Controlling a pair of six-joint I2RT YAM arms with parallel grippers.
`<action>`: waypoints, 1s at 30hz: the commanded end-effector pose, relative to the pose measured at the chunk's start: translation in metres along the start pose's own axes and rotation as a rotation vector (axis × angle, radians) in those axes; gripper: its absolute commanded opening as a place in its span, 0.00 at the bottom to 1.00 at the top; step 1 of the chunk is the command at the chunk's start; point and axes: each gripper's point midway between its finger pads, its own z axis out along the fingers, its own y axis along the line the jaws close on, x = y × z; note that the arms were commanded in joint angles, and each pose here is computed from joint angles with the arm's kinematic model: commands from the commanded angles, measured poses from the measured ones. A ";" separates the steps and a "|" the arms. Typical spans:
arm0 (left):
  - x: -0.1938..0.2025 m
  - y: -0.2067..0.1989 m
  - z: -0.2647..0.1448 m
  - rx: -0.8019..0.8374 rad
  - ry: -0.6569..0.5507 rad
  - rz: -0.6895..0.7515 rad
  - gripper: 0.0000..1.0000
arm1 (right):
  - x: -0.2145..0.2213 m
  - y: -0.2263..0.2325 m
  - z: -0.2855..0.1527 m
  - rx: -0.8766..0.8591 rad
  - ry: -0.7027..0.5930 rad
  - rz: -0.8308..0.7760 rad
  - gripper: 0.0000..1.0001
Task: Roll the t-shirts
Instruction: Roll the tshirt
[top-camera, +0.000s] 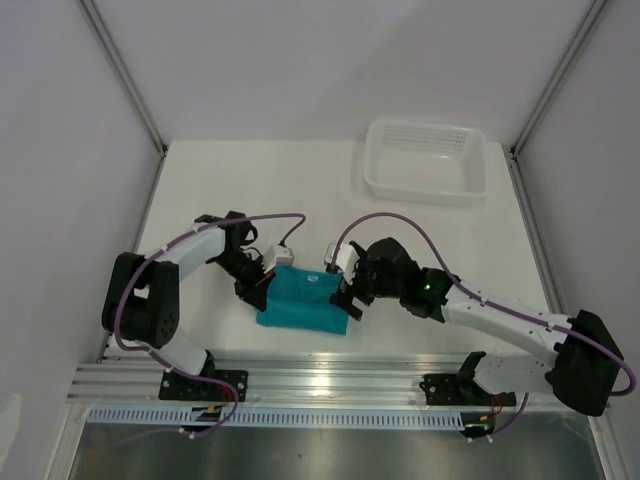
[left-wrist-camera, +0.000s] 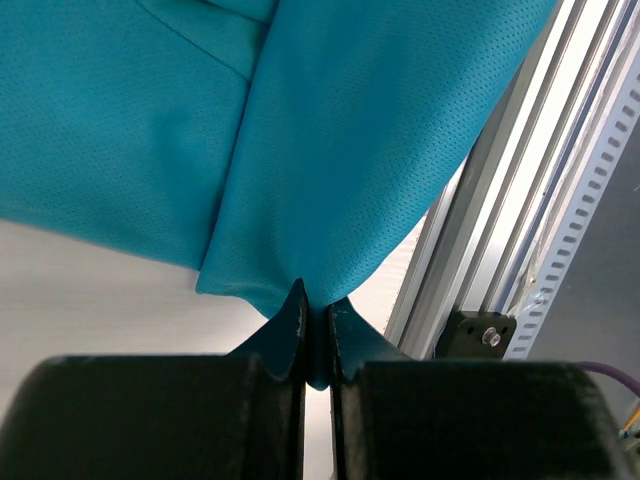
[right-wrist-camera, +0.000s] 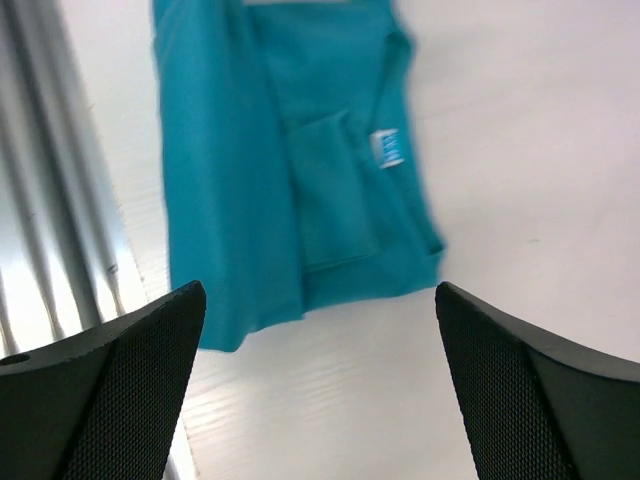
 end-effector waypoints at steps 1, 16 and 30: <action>-0.020 0.002 -0.009 0.023 -0.072 -0.016 0.01 | -0.029 -0.048 -0.021 0.334 -0.073 -0.073 0.99; -0.017 0.009 -0.004 0.022 -0.052 -0.066 0.01 | -0.107 -0.047 -0.051 0.280 -0.398 0.036 0.91; -0.021 0.011 -0.004 0.023 -0.060 -0.079 0.01 | -0.039 0.070 0.030 0.061 -0.305 0.159 0.00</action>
